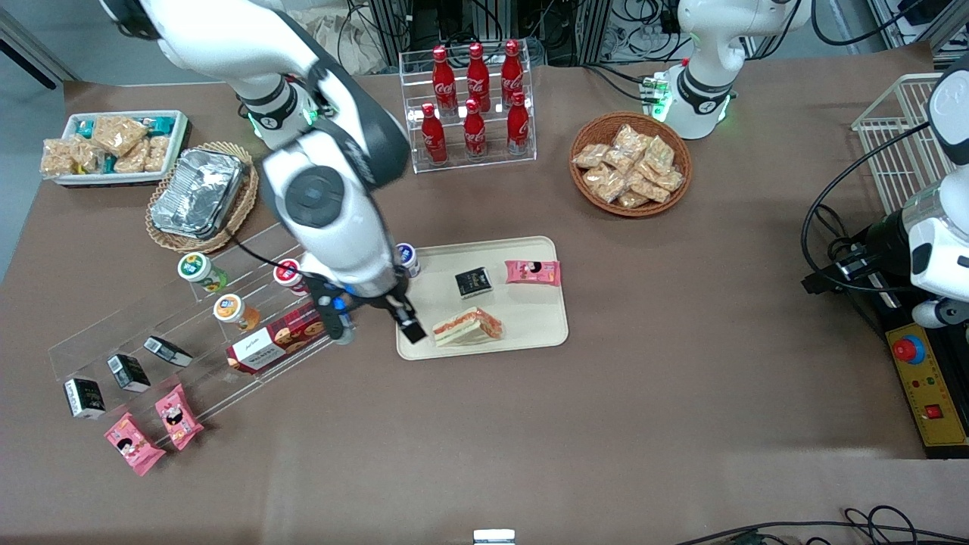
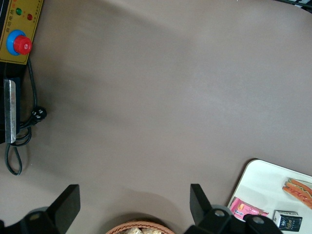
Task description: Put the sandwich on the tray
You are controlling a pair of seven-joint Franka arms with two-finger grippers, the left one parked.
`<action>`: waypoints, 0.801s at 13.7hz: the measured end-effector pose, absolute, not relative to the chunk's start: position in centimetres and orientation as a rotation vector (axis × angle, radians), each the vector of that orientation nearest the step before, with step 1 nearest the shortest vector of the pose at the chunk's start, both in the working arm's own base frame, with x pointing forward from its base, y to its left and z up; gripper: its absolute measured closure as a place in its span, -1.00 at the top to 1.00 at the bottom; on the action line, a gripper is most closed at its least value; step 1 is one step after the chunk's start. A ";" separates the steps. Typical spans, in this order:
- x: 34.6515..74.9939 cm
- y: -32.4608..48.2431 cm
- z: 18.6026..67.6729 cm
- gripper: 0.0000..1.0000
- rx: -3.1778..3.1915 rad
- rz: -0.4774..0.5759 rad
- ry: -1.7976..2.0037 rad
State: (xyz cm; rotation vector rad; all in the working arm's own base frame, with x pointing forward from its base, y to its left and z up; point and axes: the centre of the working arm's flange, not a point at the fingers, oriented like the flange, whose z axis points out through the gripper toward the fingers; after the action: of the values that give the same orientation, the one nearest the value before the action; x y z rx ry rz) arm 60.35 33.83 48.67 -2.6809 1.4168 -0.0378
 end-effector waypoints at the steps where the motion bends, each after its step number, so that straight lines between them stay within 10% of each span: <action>1: 60.3 31.8 50.6 1.00 -2.739 -0.045 1.319; 11: 60.4 10.9 56.8 1.00 -3.093 -0.085 0.327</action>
State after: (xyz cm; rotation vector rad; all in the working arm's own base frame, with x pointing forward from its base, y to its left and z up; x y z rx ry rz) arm 60.45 10.93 56.84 -3.0929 0.3269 -0.0854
